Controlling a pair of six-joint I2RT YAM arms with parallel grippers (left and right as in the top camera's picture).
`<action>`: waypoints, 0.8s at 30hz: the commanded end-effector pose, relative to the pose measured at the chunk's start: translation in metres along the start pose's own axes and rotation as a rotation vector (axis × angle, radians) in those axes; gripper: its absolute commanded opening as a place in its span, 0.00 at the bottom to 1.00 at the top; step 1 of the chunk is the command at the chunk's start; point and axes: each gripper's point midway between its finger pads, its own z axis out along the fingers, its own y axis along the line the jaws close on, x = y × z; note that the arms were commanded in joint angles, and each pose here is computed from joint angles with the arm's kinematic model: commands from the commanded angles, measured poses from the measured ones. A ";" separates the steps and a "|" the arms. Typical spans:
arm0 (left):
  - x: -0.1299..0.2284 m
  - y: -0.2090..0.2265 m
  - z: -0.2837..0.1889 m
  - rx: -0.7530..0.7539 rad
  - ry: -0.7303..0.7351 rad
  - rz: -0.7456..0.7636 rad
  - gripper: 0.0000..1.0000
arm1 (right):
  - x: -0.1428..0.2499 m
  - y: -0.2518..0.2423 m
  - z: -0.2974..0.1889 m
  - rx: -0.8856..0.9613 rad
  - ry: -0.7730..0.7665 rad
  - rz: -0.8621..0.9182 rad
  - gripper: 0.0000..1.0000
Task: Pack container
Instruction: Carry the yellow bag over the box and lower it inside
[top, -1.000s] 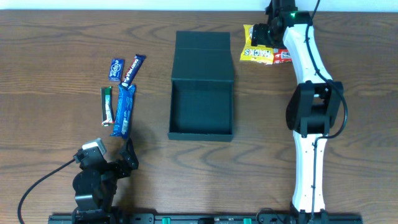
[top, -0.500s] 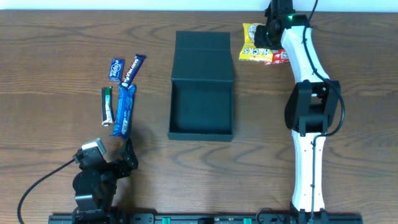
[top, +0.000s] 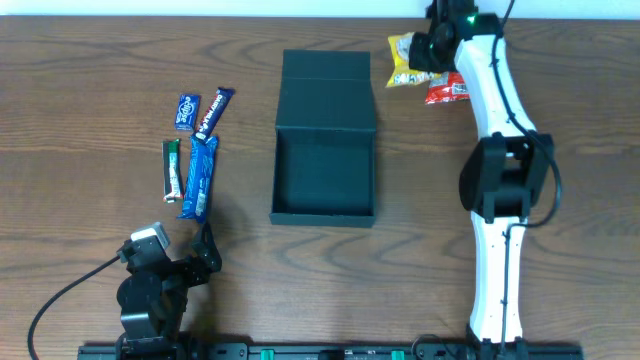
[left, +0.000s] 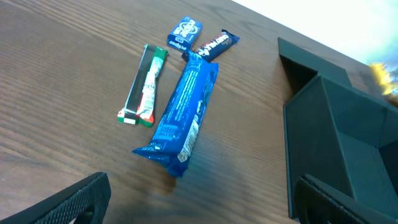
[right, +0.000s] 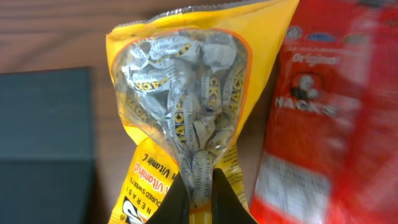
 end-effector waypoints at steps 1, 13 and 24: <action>0.005 0.004 0.002 -0.014 0.008 -0.006 0.95 | -0.049 0.049 -0.144 -0.088 -0.243 -0.059 0.02; 0.005 0.004 0.002 -0.014 0.008 -0.006 0.95 | 0.080 0.082 -0.311 -0.153 -0.031 -0.147 0.02; 0.005 0.004 0.002 -0.014 0.009 -0.006 0.95 | 0.181 0.156 -0.255 -0.209 0.130 -0.273 0.02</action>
